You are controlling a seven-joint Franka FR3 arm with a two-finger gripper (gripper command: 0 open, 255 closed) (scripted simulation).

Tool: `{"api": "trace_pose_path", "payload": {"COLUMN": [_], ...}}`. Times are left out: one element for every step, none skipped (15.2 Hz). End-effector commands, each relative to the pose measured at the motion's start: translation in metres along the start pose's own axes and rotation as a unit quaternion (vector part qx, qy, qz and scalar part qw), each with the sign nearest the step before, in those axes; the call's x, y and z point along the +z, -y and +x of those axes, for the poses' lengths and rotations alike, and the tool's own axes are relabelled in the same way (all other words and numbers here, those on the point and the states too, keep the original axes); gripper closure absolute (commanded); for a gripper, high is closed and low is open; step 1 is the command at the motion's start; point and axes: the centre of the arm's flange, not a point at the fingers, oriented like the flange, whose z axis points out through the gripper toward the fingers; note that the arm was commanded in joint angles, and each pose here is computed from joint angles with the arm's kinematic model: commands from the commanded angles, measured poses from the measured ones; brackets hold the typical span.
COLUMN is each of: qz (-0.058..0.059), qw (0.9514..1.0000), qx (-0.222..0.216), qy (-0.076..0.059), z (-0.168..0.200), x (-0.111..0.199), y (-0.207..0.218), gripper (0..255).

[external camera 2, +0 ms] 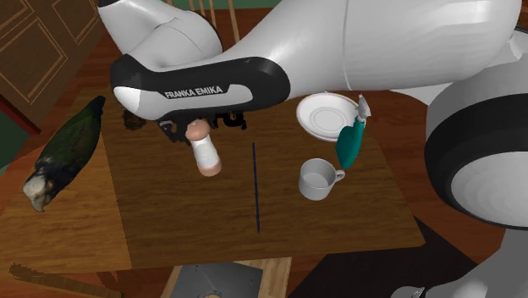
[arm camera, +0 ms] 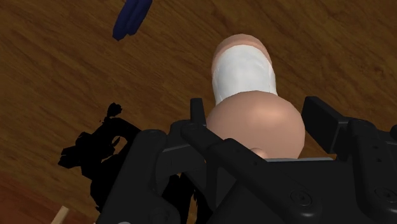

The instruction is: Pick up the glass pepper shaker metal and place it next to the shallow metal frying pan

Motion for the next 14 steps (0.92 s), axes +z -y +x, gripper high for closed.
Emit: {"api": "trace_pose_path", "payload": {"qz": [0.000, 0.000, 0.000, 0.000, 0.000, 0.000, 0.000, 0.000, 0.000, 0.000, 0.000, 0.000, 0.000, 0.000], "qw": [1.0000, 1.0000, 1.0000, 1.0000, 1.0000, 1.0000, 1.0000, 1.0000, 1.0000, 1.0000, 1.0000, 1.0000, 1.0000, 1.0000], "qx": [0.000, 0.000, 0.000, 0.000, 0.000, 0.000, 0.000, 0.000, 0.000, 0.000, 0.000, 0.000, 0.000, 0.000], "qy": [0.000, 0.000, 0.000, 0.000, 0.000, 0.000, 0.000, 0.000, 0.000, 0.000, 0.000, 0.000, 0.000, 0.000], "z": [-0.001, -0.001, -0.001, -0.001, -0.001, -0.001, -0.001, -0.001, -0.001, -0.001, -0.001, -0.001, -0.001, -0.001], "x": [-0.011, -0.016, -0.021, -0.026, -0.032, -0.037, -0.042, -0.047, -0.052, -0.058, -0.063, -0.068, -0.073, -0.079], "y": [-0.002, -0.003, -0.003, -0.004, -0.005, -0.006, -0.006, -0.007, -0.008, -0.009, -0.009, -0.010, -0.011, -0.012], "gripper": [255, 255, 255, 255, 255, 255, 255, 255, 255, 255, 255, 255, 255, 255]}}
